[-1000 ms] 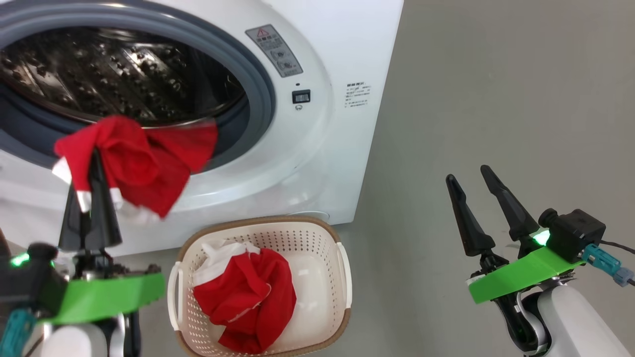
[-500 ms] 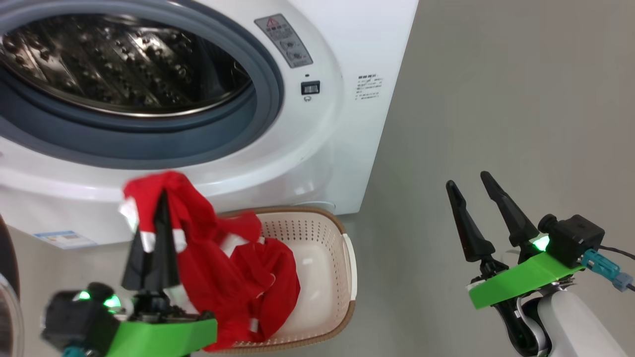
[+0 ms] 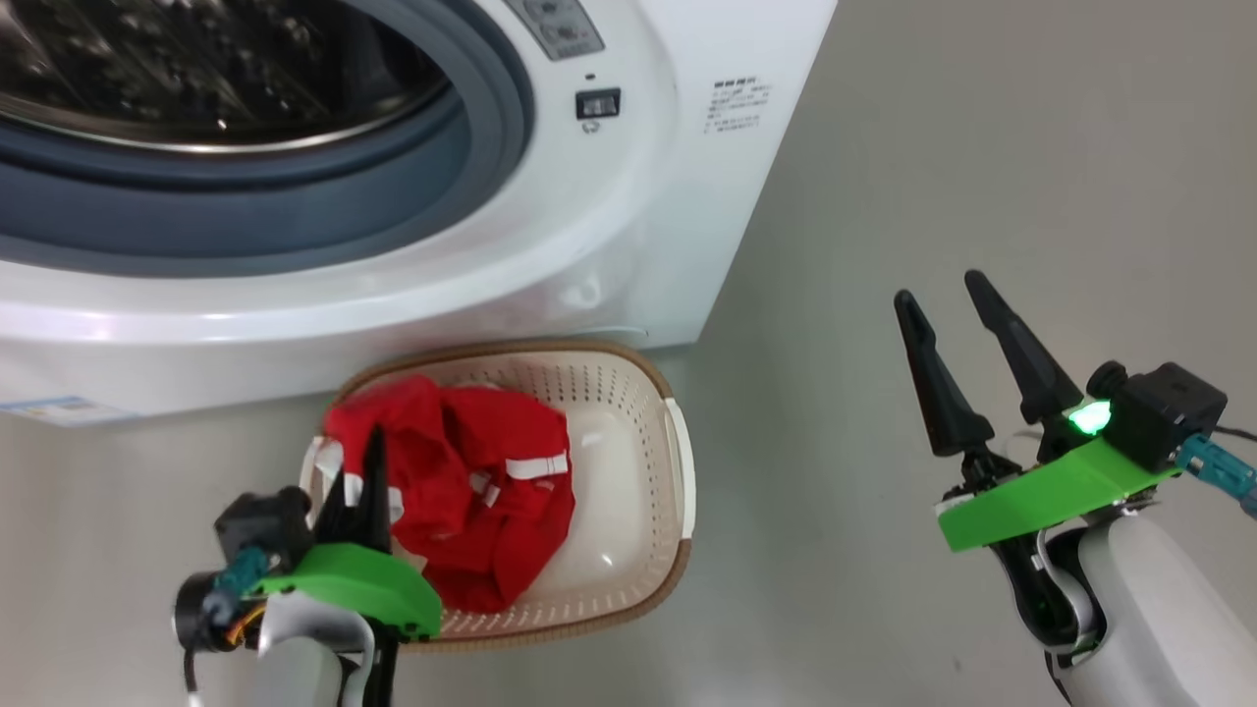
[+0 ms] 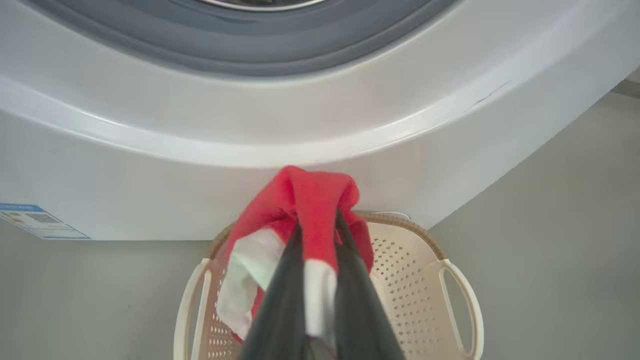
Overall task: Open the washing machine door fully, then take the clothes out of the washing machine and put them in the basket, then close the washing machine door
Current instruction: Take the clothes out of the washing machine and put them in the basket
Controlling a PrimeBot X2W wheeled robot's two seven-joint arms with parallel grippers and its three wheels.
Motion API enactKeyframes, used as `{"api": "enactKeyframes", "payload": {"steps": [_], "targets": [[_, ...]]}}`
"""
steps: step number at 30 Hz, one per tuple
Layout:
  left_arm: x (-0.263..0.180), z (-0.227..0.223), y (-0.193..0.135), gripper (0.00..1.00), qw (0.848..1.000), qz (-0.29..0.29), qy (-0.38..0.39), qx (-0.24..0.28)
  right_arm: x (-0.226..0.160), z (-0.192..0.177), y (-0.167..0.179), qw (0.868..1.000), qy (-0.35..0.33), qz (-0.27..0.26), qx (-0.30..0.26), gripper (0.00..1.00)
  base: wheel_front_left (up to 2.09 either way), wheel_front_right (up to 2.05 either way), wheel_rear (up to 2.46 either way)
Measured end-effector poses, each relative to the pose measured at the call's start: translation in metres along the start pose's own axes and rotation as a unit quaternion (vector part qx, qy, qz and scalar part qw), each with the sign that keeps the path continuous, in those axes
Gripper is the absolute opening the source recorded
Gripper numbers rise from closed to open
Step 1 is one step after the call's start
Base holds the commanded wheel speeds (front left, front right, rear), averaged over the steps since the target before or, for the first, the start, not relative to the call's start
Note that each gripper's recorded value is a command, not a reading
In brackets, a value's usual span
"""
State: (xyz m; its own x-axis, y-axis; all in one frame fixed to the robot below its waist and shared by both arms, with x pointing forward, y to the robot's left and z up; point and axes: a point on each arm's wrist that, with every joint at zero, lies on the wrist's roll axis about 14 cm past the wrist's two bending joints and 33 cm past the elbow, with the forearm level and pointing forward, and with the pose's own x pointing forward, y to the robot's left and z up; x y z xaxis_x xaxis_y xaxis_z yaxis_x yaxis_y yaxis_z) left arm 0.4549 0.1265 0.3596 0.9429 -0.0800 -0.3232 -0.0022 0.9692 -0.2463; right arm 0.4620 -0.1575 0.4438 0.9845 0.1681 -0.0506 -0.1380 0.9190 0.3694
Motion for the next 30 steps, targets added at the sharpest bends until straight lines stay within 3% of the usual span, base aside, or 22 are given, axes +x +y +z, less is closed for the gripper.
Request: {"api": "enactKeyframes", "payload": {"steps": [6,14,26,27,28,29,30], "targets": [[0.015,-0.070,0.004,0.00,0.991,0.006,0.129,-0.031,0.010,-0.012,-0.009,1.000,0.012,-0.006,-0.001,1.00,0.00,0.00,0.00],[0.018,-0.140,-0.008,0.00,0.957,-0.004,0.282,-0.063,0.017,-0.024,-0.024,0.999,0.025,-0.021,-0.005,1.00,0.00,0.00,0.00],[0.014,-0.204,-0.017,0.00,0.915,-0.012,0.396,-0.074,0.028,-0.049,-0.044,0.998,0.047,-0.043,-0.002,1.00,0.00,0.00,0.00],[0.014,-0.207,-0.018,0.11,0.914,-0.012,0.400,-0.075,0.028,-0.051,-0.046,0.998,0.050,-0.045,-0.002,1.00,0.00,0.00,0.00],[0.014,-0.209,-0.019,0.47,0.912,-0.013,0.403,-0.075,0.027,-0.053,-0.048,0.997,0.052,-0.048,-0.002,1.00,0.00,0.00,0.00],[0.015,-0.210,-0.020,1.00,0.912,-0.015,0.404,-0.074,0.026,-0.054,-0.049,0.997,0.054,-0.050,-0.002,1.00,0.00,0.00,0.00],[0.016,-0.210,-0.020,1.00,0.912,-0.015,0.403,-0.074,0.026,-0.055,-0.050,0.997,0.055,-0.051,-0.002,1.00,0.00,0.00,0.00]]}}
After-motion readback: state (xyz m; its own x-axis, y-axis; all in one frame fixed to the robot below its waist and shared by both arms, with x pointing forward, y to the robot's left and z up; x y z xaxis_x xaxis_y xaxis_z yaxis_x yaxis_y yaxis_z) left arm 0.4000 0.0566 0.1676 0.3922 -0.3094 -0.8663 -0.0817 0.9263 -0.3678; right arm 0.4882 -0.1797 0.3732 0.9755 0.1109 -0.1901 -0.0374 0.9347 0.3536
